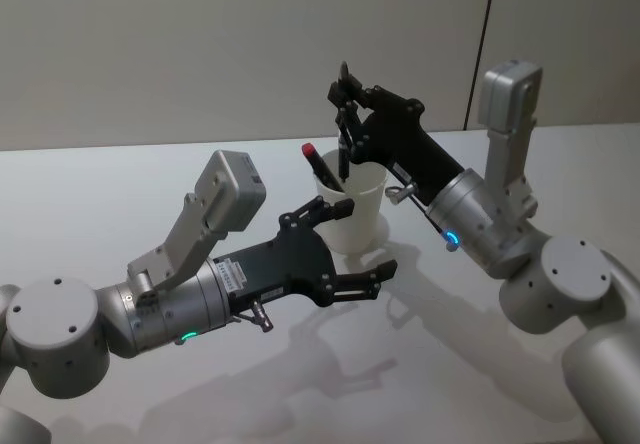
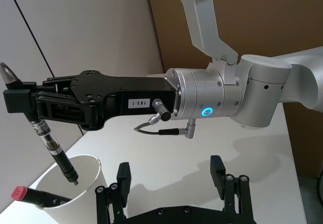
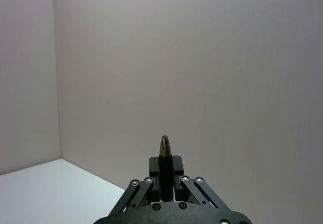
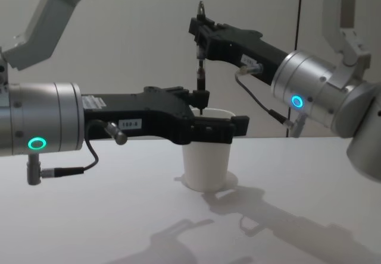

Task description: Place the pen into the pen holder.

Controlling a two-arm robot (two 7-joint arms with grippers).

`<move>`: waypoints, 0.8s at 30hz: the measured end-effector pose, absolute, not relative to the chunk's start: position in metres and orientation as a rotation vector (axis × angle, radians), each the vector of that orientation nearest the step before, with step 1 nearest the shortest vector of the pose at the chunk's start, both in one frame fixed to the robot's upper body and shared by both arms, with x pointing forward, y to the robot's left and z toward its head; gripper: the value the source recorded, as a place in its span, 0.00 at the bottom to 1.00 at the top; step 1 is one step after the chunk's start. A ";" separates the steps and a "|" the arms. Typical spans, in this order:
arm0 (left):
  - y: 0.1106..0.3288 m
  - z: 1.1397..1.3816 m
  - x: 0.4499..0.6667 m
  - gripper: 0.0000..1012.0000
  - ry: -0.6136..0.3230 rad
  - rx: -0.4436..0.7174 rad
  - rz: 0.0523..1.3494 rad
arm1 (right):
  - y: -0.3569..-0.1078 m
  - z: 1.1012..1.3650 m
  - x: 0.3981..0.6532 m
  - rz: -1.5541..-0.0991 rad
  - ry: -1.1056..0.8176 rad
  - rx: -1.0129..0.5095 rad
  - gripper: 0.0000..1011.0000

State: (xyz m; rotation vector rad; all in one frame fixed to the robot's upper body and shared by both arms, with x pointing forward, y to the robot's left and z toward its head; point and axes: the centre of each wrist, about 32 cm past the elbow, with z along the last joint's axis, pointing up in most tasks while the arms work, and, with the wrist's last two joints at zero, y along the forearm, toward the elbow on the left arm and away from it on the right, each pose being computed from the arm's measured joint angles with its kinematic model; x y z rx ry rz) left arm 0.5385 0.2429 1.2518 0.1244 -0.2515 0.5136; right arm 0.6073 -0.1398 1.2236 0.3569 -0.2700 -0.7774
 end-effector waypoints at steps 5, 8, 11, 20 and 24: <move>0.243 1.252 0.539 0.99 -0.251 0.124 0.514 | -0.139 1.224 0.607 -0.783 -0.297 0.340 0.14; 0.243 1.252 0.539 0.99 -0.252 0.124 0.514 | -0.139 1.225 0.606 -0.787 -0.320 0.328 0.14; 0.243 1.252 0.539 0.99 -0.252 0.124 0.514 | -0.139 1.225 0.605 -0.788 -0.337 0.320 0.14; 0.243 1.252 0.539 0.99 -0.251 0.124 0.514 | -0.140 1.227 0.604 -0.795 -0.383 0.296 0.14; 0.243 1.252 0.539 0.99 -0.251 0.124 0.514 | -0.141 1.228 0.603 -0.797 -0.405 0.287 0.14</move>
